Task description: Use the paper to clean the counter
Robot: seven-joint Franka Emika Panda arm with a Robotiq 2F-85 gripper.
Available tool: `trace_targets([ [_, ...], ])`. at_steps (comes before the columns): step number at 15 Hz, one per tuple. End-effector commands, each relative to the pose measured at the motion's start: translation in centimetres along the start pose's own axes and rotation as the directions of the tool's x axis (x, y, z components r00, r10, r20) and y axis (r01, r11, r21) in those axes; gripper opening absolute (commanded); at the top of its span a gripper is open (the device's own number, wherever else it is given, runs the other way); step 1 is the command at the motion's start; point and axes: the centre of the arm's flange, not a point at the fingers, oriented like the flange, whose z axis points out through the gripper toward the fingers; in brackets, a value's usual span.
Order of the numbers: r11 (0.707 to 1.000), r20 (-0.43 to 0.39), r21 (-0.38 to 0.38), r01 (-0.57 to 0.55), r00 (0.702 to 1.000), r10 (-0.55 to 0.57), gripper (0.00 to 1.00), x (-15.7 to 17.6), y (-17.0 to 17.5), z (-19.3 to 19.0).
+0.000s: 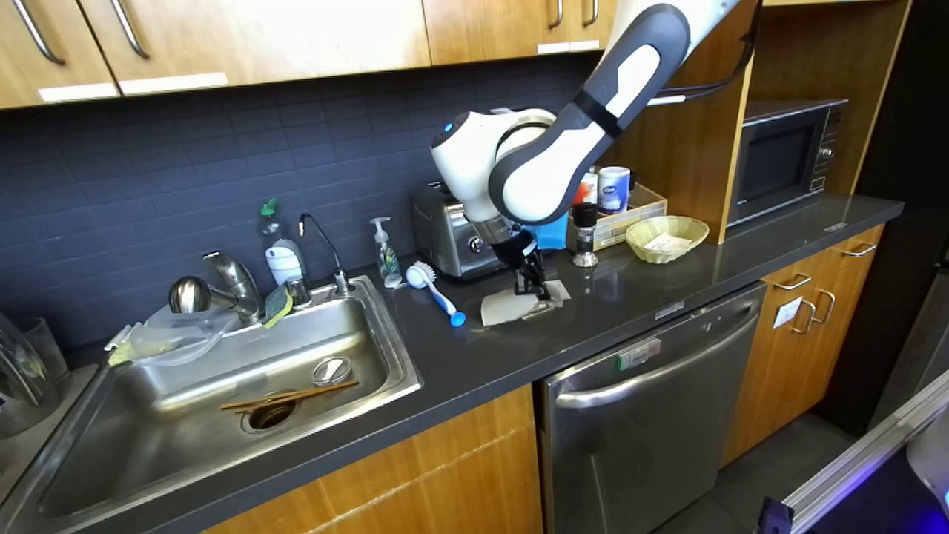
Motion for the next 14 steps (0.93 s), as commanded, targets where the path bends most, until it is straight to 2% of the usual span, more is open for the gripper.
trace_targets([
  [1,0.999,-0.003,0.028,-0.018,1.000,0.018,0.01,0.0,0.1,0.9],
  [6,0.997,0.010,0.075,-0.032,0.999,0.031,0.01,0.5,0.2,2.7],
  [14,0.996,-0.005,0.085,-0.042,0.999,0.043,0.01,0.9,0.4,3.1],
])
